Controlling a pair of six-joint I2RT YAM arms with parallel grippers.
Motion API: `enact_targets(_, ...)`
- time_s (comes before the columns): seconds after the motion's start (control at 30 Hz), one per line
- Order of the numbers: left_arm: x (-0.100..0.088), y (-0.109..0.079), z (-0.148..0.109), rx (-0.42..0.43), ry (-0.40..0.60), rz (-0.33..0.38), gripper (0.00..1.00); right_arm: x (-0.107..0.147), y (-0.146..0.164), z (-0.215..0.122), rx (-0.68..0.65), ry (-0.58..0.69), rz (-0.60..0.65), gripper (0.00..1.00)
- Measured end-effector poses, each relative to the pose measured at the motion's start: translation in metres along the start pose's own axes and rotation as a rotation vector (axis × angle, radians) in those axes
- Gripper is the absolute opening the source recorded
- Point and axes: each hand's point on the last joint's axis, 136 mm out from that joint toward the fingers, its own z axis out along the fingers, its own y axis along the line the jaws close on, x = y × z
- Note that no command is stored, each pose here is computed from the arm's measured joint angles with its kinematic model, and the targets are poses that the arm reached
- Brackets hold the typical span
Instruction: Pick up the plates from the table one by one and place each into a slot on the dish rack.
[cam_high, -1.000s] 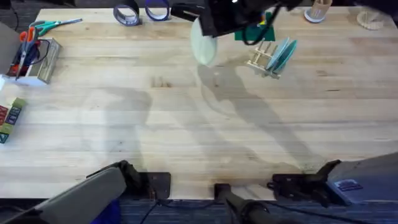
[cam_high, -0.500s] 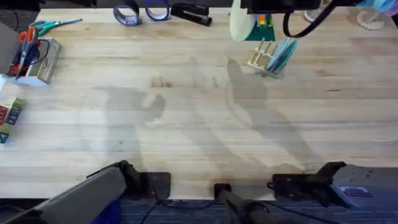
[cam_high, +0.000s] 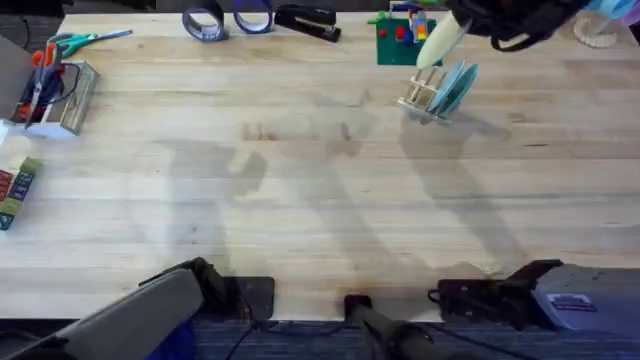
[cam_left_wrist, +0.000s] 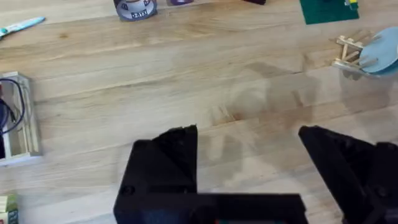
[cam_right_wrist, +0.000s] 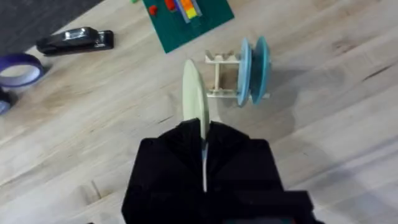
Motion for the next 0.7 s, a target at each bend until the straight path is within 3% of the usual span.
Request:
enact_targets(0.33, 0.001, 0.000, 0.000, 0.001, 0.002, -0.001, 0.994, 0.004, -0.018, 0.002, 0.063, 0.031, 0.036, 0.029)
enact_targets(0.57, 0.001, -0.001, 0.000, 0.003, 0.006, -0.004, 0.994, 0.006, -0.019, 0.004, 0.072, 0.040, -0.032, 0.030)
enact_targets(0.7, 0.002, -0.001, 0.000, 0.004, 0.007, -0.004, 0.993, 0.018, -0.019, 0.024, 0.136, 0.092, -0.100, 0.030)
